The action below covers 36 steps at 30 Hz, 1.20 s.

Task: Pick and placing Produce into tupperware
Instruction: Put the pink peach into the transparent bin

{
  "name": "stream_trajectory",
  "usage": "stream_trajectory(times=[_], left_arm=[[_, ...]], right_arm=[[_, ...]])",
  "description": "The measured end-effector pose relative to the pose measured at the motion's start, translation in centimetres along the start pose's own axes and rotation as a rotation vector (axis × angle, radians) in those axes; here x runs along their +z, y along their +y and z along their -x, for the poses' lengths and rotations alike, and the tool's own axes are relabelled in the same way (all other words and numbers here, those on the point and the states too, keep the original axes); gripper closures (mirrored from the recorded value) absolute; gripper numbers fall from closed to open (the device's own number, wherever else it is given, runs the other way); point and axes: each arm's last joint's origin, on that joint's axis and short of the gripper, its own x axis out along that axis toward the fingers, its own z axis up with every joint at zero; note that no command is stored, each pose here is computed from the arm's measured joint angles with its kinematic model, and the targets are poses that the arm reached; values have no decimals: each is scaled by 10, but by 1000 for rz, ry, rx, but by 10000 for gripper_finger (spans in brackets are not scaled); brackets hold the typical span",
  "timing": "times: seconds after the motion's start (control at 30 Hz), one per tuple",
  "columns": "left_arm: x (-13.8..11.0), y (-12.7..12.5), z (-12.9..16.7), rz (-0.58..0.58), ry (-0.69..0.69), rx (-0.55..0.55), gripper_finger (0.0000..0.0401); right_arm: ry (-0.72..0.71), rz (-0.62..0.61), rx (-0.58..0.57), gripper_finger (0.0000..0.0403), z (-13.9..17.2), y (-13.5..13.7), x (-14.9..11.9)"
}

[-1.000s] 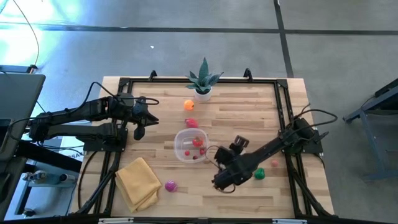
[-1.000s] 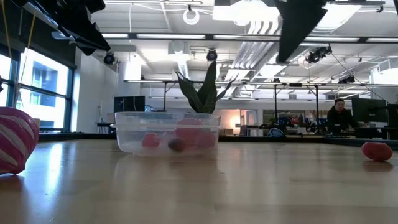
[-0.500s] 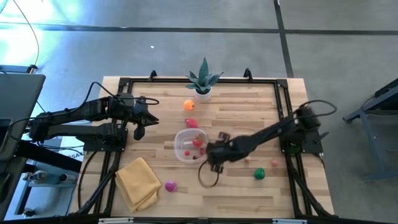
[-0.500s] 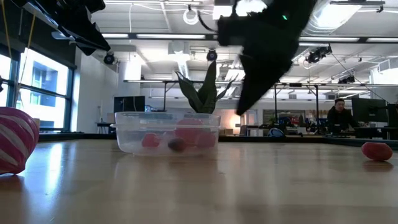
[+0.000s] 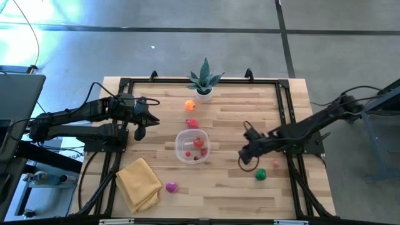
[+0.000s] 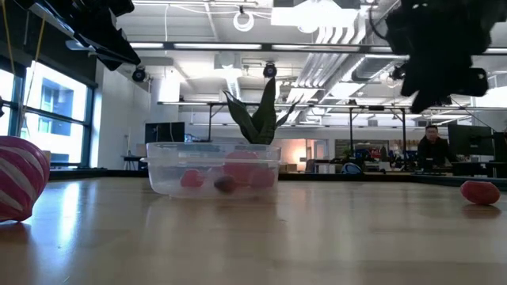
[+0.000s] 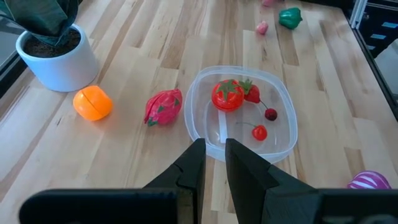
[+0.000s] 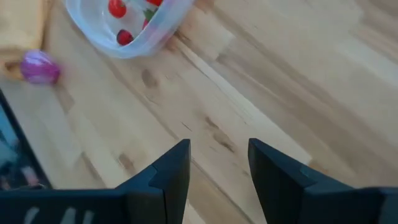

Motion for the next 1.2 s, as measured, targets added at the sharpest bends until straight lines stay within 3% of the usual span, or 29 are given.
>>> stream_trajectory(times=[0.33, 0.7, 1.2], left_arm=[[0, 0, 0, 0, 0, 0, 348], [0, 0, 0, 0, 0, 0, 348], [0, 0, 0, 0, 0, 0, 348]], right_arm=[[170, -118, -73, 249, -14, -19, -28], [227, -122, -202, 248, -33, -24, -35], [243, -111, -245, 248, -58, -21, -43]])
